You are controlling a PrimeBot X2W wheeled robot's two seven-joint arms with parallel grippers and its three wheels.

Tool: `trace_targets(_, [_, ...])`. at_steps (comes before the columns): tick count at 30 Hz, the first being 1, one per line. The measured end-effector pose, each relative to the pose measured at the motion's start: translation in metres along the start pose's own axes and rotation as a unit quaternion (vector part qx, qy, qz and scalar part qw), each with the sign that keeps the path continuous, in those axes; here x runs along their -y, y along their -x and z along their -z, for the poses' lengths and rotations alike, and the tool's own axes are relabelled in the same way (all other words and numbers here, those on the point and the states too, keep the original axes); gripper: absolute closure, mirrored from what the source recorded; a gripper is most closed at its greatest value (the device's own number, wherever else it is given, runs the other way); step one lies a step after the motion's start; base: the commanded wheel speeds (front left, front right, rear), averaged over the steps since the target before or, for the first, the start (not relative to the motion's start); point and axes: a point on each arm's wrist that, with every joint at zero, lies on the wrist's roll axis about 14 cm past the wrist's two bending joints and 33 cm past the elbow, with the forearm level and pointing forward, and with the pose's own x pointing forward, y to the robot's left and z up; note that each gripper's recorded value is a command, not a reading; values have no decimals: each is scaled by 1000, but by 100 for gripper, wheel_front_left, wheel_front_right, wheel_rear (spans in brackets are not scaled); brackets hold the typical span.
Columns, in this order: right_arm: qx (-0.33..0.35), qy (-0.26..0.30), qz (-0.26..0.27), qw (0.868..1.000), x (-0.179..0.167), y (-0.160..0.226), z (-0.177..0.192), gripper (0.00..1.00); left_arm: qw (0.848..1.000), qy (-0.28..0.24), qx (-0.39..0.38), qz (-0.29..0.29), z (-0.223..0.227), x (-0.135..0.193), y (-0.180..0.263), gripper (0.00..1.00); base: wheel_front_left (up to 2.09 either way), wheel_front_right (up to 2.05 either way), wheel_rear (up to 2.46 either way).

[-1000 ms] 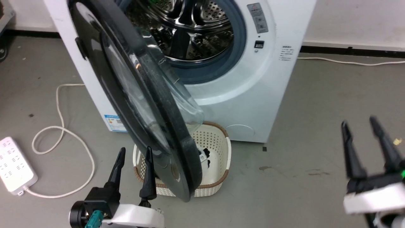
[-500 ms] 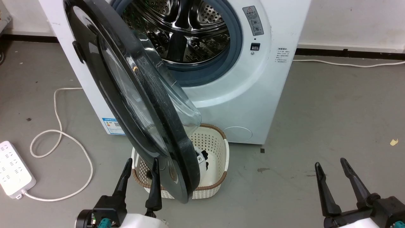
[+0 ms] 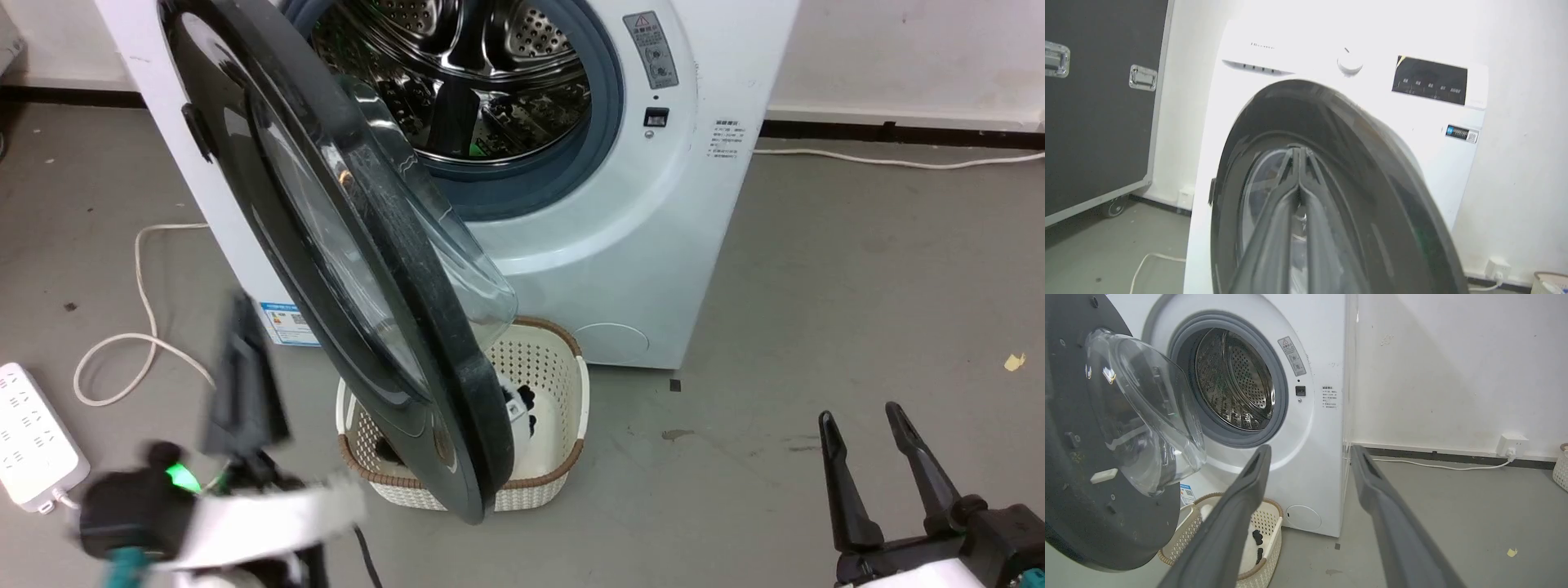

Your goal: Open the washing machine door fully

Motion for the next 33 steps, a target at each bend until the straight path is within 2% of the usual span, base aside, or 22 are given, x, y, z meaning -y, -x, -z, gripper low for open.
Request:
trace_targets(4, [4, 0, 1, 1000, 0, 0, -2, 0, 994, 56, 90, -7, -55, 5, -20, 100, 0, 0, 0])
trace_targets(6, [4, 0, 2, 1000, 1, 0, -2, 0, 991, 59, 120, 9, -73, 14, -24, 100, 0, 0, 0])
trace_targets(10, [8, 0, 3, 1000, 1, 1, -4, 0, 987, 72, 125, 64, -77, 47, -22, 100, 0, 0, 0])
trace_targets(13, [9, 0, 5, 1000, 2, 2, -5, 0, 985, 81, 90, 120, -57, 82, -13, 100, 0, 0, 0])
trace_targets(16, [9, 1, 11, 1000, 6, 3, -5, 0, 981, 90, 17, 172, -21, 115, 4, 100, 0, 0, 0])
trace_targets(21, [7, 0, 14, 1000, 7, 2, -4, 0, 961, 94, -129, 225, 49, 149, 43, 100, 0, 0, 0])
trace_targets(26, [2, -1, 14, 1000, 7, 1, 0, 0, 953, 82, -199, 215, 91, 145, 58, 100, 0, 0, 0])
trace_targets(33, [-4, -5, 5, 1000, 0, -1, 4, 0, 956, 45, -231, 175, 125, 118, 59, 100, 0, 0, 0])
